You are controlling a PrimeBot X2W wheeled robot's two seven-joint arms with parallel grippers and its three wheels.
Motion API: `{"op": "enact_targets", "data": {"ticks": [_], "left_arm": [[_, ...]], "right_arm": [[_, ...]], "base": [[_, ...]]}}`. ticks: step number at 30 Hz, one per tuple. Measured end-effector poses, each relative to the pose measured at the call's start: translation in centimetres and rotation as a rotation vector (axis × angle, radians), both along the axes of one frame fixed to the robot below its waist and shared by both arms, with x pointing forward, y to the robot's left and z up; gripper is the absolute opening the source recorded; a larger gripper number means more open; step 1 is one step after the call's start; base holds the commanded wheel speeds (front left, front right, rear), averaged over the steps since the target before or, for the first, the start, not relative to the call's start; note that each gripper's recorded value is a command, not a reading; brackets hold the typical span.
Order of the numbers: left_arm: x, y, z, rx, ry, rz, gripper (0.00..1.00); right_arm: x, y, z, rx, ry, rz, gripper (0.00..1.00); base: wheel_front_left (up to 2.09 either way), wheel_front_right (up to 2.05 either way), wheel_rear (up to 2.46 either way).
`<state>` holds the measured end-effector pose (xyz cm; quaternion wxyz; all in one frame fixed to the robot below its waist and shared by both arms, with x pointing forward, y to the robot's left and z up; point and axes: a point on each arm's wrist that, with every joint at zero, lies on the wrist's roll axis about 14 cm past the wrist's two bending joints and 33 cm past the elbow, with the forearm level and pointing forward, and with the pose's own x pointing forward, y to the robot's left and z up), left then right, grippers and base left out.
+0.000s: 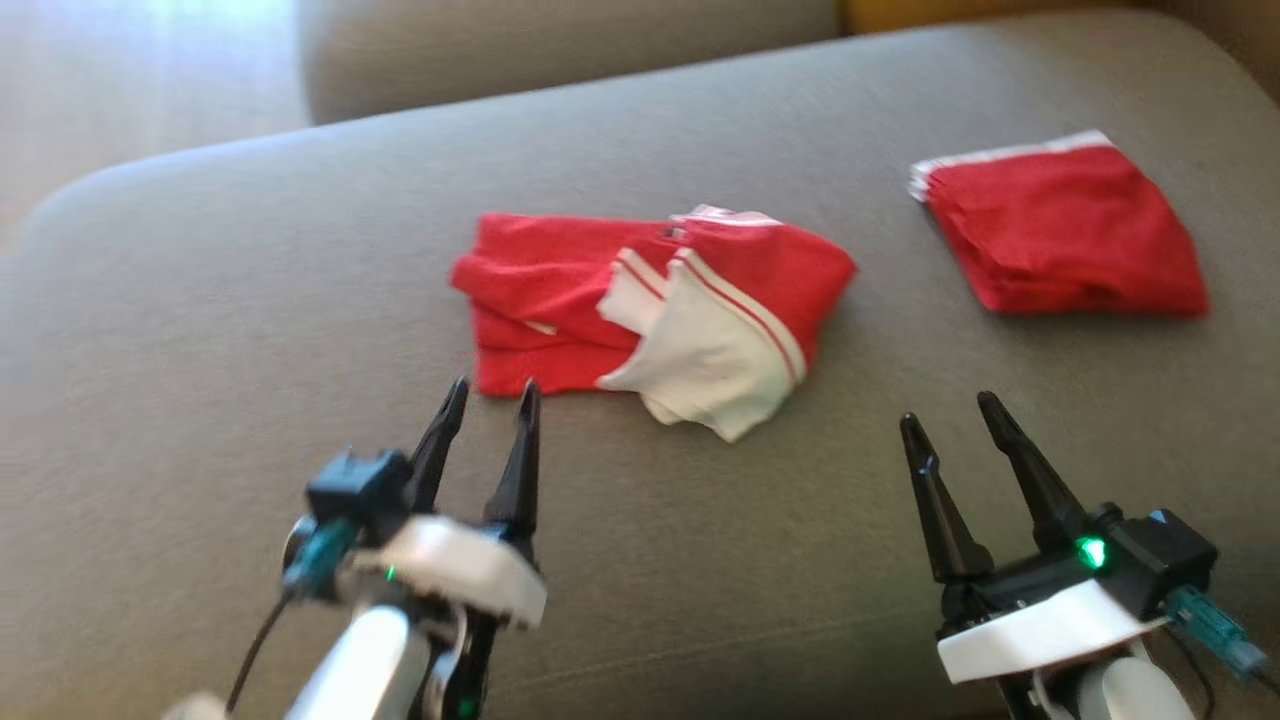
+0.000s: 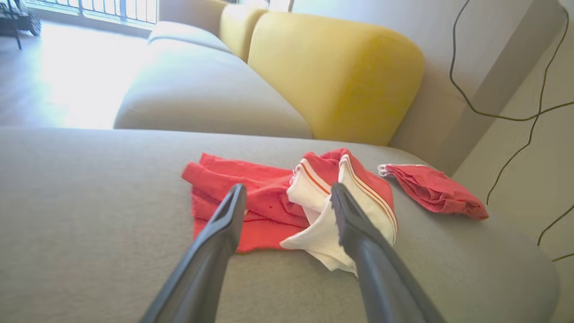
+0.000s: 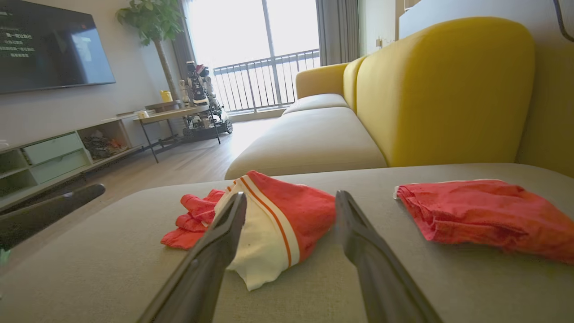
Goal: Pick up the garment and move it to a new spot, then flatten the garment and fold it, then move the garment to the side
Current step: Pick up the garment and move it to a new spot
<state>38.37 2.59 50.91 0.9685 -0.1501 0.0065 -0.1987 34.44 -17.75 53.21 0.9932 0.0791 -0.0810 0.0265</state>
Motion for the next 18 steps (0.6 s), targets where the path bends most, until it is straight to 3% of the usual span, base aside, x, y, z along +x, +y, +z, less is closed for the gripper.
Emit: {"op": "enact_targets", "data": {"ticks": [6, 18], "left_arm": [[-3.2, 4.3, 0.4, 0.010, -0.022, 0.141, 1.00], [-8.9, 11.1, 1.0, 0.140, -0.086, 0.395, 1.00]], "right_arm": [[0.4, 1.8, 0.4, 0.002, -0.015, 0.059, 1.00], [-1.5, 2.3, -1.0, -0.002, 0.024, 0.080, 1.00]], "base": [[0.00, 0.00, 0.00], [0.00, 0.00, 0.00]]}}
